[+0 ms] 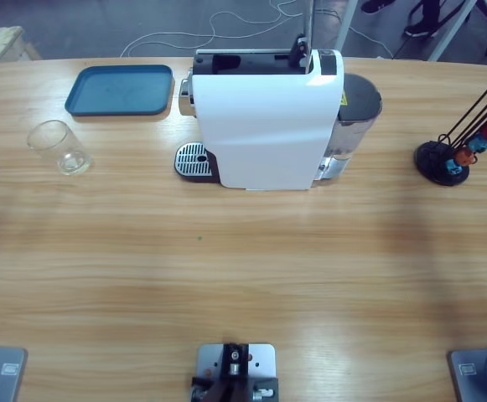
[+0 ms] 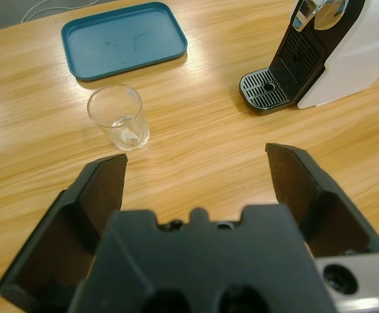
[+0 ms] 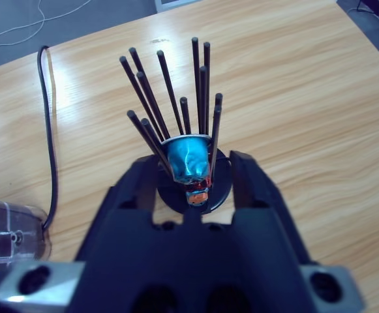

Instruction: Pour coffee

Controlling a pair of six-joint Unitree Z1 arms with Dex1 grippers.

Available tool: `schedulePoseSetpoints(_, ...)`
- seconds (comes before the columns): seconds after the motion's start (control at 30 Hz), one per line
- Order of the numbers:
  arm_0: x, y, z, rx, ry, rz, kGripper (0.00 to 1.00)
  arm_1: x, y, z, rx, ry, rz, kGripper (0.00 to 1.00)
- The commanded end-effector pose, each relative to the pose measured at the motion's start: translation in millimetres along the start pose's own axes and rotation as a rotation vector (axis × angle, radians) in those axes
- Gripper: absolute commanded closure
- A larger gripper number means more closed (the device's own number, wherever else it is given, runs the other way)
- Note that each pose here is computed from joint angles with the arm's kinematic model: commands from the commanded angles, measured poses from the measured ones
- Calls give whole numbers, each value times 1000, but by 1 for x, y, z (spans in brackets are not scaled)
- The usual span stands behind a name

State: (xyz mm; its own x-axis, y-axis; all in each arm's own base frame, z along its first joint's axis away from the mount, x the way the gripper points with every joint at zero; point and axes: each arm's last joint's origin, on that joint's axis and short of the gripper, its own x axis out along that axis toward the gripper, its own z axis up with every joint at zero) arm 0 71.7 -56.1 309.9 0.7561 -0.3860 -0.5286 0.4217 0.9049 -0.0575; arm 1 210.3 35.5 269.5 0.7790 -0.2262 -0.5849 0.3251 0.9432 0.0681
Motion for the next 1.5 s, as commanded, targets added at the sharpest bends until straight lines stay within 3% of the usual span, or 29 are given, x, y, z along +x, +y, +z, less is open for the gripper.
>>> schedulePoseSetpoints(0.03, 1, 3, -11, 1, 5, 15, 92, 17, -3, -14, -15, 73, -61, 800)
schedulePoseSetpoints(0.2, 0, 3, -10, 0, 0, 15, 92, 17, -2, -12, -13, 70, -60, 804)
schedulePoseSetpoints(0.27, 1, 3, -11, 0, 2, 16, 92, 16, -2, -11, -10, 64, -58, 843)
schedulePoseSetpoints(0.33, 1, 3, -11, 0, 0, 15, 92, 14, -3, -10, -12, 58, -57, 961)
schedulePoseSetpoints(0.6, 2, 3, -11, 1, 0, 15, 92, -15, -12, 2, -10, 3, -35, 966)
schedulePoseSetpoints(0.83, 2, 3, -12, -1, -3, 15, 92, -44, -4, 49, -8, -48, -3, 961)
schedulePoseSetpoints(0.93, 2, 3, -12, -3, -10, 13, 88, -64, 7, 75, -98, -79, 45, 961)
schedulePoseSetpoints(1.03, 3, 3, -13, -5, -22, 6, 18, -88, 33, 81, -320, -123, 225, 957)
schedulePoseSetpoints(1.1, 4, 3, -13, -4, -22, 5, 18, -99, 60, 62, -559, -113, 402, 957)
schedulePoseSetpoints(1.2, 4, 3, -13, -6, -26, 5, 18, -111, 92, 35, -778, -72, 642, 957)
schedulePoseSetpoints(1.37, 5, 3, -14, -7, -27, 5, 23, -119, 116, 10, -963, 28, 1017, 951)
schedulePoseSetpoints(1.5, 5, 3, -14, -6, -26, 5, 23, -112, 147, 10, -1061, 29, 1135, 952)
